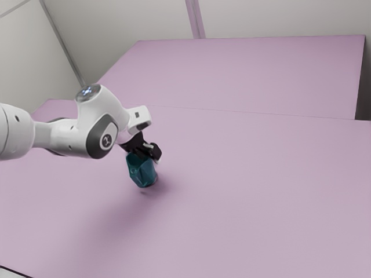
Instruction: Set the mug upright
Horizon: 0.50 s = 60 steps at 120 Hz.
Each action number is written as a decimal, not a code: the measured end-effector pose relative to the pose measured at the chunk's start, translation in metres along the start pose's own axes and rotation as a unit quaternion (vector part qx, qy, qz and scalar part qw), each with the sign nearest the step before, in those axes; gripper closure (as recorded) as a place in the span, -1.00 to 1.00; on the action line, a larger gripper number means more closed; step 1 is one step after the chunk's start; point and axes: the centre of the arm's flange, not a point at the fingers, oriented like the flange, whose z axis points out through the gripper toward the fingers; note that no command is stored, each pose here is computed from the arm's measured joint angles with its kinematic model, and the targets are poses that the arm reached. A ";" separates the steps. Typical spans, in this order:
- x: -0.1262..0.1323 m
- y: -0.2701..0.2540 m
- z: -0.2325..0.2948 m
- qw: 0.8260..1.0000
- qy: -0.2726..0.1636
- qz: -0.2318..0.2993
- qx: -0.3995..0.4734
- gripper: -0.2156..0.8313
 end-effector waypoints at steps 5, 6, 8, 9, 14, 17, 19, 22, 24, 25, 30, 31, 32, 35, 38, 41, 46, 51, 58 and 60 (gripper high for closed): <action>0.001 0.000 -0.008 1.000 0.005 -0.003 -0.001 -0.21; 0.001 0.000 -0.009 1.000 0.006 -0.004 -0.001 -0.22; 0.002 0.000 -0.012 1.000 0.007 -0.006 -0.001 -0.24; 0.002 -0.001 -0.014 1.000 0.008 -0.007 -0.001 -0.25; 0.002 -0.002 -0.021 1.000 0.011 -0.011 -0.001 -0.28; 0.003 -0.003 -0.025 1.000 0.013 -0.013 -0.002 -0.30; 0.003 -0.002 -0.028 1.000 0.013 -0.013 -0.002 -0.32; 0.006 -0.001 -0.033 1.000 0.015 -0.013 -0.003 -0.33; 0.010 0.000 -0.038 1.000 0.017 -0.011 -0.003 -0.35; 0.013 0.001 -0.040 1.000 0.018 -0.011 -0.003 -0.35; 0.036 0.002 -0.057 1.000 0.023 -0.005 -0.003 -0.38; 0.040 0.002 -0.060 1.000 0.023 -0.004 -0.003 -0.38; 0.045 0.003 -0.063 1.000 0.024 -0.003 -0.003 -0.39; 0.060 0.003 -0.074 1.000 0.024 0.000 -0.002 -0.41; 0.073 0.003 -0.084 1.000 0.024 0.003 -0.002 -0.43; 0.084 0.003 -0.096 1.000 0.023 0.007 -0.002 -0.44; 0.100 0.004 -0.116 1.000 0.020 0.015 -0.002 -0.47; 0.111 0.003 -0.132 1.000 0.015 0.023 -0.002 -0.49; 0.126 0.003 -0.154 0.999 0.008 0.034 -0.001 -0.51; 0.130 0.003 -0.161 0.999 0.006 0.037 0.000 -0.52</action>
